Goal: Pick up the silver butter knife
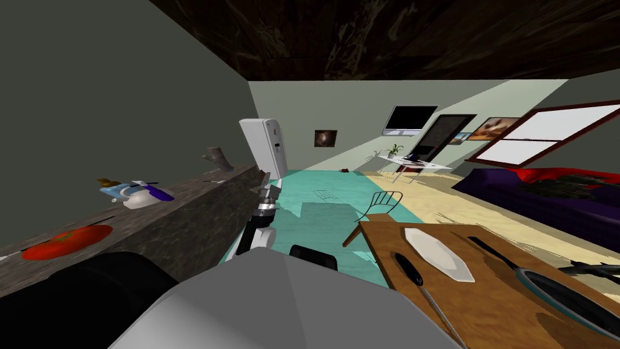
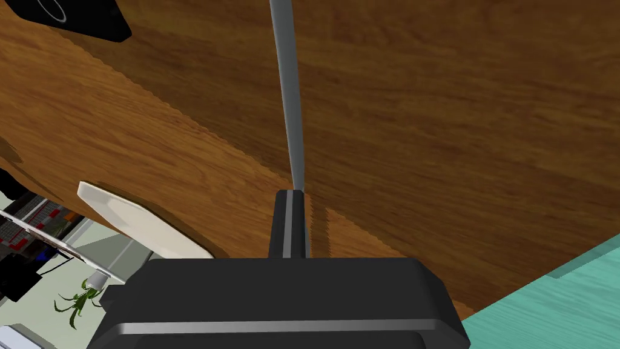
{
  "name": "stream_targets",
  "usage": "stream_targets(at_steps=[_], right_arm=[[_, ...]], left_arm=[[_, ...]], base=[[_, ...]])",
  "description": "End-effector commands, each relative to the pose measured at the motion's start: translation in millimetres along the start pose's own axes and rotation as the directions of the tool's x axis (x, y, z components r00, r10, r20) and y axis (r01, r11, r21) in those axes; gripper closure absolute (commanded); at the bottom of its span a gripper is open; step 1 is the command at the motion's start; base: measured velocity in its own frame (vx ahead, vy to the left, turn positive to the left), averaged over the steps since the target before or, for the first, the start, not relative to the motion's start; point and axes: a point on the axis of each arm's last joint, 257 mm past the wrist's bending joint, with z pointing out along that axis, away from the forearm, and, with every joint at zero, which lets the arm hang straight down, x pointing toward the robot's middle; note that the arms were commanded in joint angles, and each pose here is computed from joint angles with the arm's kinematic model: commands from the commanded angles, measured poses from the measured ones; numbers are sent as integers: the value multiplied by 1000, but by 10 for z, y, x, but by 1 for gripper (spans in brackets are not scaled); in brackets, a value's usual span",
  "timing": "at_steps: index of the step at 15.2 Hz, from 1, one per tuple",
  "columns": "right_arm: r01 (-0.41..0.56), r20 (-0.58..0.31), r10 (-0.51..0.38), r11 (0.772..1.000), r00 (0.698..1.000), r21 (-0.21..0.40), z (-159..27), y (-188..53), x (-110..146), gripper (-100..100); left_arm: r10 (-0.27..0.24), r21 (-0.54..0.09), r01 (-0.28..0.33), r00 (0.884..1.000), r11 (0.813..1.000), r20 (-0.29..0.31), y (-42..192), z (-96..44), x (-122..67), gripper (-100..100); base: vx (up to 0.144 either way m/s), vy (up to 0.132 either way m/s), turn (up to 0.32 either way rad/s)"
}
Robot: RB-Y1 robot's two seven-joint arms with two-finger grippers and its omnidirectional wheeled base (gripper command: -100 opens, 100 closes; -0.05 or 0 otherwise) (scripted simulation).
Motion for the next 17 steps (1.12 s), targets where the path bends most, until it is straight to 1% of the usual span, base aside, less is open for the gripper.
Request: stream_targets(at_steps=[1,2,3,4,5,7,8,10,11,12,14,15,16,17], right_arm=[[9,0,-9,1000,1000,-6,-76,-99,41,100],[4,-1,-4,1000,1000,0,-21,-45,12,100],[18,-1,-18,1000,1000,24,-80,-264,-2,-100],[21,-2,-21,999,1000,27,-92,-300,3,-100],[34,-11,-33,999,999,39,-144,-420,44,-100],[46,-25,-45,998,999,46,-196,-505,115,-100],[55,-44,-53,997,998,48,-246,-556,217,-100],[56,-52,-53,997,997,48,-261,-558,262,-100],[55,-59,-52,997,997,46,-272,-547,309,-100],[51,-86,-48,998,995,31,-291,-443,476,-100],[35,-109,-34,999,993,13,-283,-280,622,-100],[46,-93,-44,999,995,23,-290,-372,536,-100],[31,-93,-29,999,995,24,-194,-211,501,-100],[28,-92,-26,999,995,24,-175,-182,490,-100]], left_arm=[[0,0,0,1000,1000,0,0,0,0,0],[0,0,0,1000,1000,0,0,0,0,0],[0,0,0,1000,1000,0,0,0,0,0],[0,0,0,1000,1000,0,0,0,0,0],[0,0,0,1000,1000,0,0,0,0,0],[0,0,0,1000,1000,0,0,0,0,0],[0,0,0,1000,1000,0,0,-1,0,0],[0,0,0,1000,1000,0,0,-1,0,0],[0,0,0,1000,1000,0,0,-1,0,0],[0,0,0,1000,1000,0,0,-1,0,0],[0,0,0,1000,1000,0,0,-1,0,0],[0,0,0,1000,1000,0,0,-1,0,0],[0,0,0,1000,1000,0,0,-1,0,0],[0,0,0,1000,1000,0,-1,0,0,0]], base=[[10,47,-76],[8,46,-55],[17,20,-26],[33,15,-24],[59,23,-39],[95,38,-38],[147,72,-24],[173,39,-12],[108,22,22],[148,35,63],[195,32,70],[120,12,22],[7,-52,52],[-62,-104,95]])
